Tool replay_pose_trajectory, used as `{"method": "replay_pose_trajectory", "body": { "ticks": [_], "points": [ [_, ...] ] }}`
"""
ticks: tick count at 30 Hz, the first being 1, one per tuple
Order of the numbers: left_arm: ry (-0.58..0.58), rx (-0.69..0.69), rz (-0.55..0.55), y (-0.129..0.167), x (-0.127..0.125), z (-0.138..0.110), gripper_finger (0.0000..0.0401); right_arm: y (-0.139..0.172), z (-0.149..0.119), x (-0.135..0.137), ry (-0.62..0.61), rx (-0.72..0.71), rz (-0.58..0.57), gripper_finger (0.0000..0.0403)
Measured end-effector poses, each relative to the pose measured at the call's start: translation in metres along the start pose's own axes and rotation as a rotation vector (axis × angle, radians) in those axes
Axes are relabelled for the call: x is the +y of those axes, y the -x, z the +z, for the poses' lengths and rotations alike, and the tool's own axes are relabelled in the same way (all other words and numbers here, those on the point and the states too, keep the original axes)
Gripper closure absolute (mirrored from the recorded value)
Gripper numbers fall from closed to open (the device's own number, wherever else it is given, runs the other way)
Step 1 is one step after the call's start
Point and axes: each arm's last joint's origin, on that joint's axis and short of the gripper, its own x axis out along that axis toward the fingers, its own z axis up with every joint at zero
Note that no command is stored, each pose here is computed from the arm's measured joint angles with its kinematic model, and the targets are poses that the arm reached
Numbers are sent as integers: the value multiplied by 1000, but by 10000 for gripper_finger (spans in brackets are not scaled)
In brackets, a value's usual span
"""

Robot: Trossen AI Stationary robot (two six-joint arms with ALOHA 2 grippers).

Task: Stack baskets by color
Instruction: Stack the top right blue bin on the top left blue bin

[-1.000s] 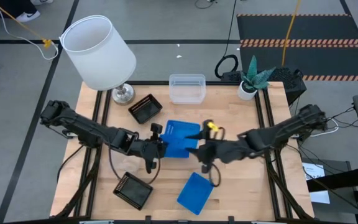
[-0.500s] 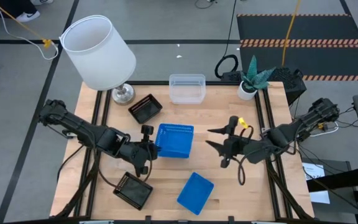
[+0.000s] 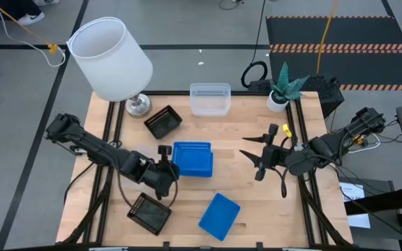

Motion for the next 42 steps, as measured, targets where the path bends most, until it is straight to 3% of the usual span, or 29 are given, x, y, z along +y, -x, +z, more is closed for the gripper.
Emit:
{"method": "replay_pose_trajectory", "body": {
  "ticks": [11, 15, 24, 42],
  "points": [
    [-30, 74, 22, -48, -13, 1, 393, 0, 1, 1, -1, -6, 2, 218],
    [-30, 112, 25, -59, -14, -1, 377, 0, 1, 1, 0, -6, 2, 218],
    [-32, 130, -28, -62, -16, -1, 393, 0, 1, 1, 0, -6, 3, 218],
    [-26, 135, -46, -63, -13, -1, 343, -1, 1, 1, 0, -6, 3, 218]
  ]
}}
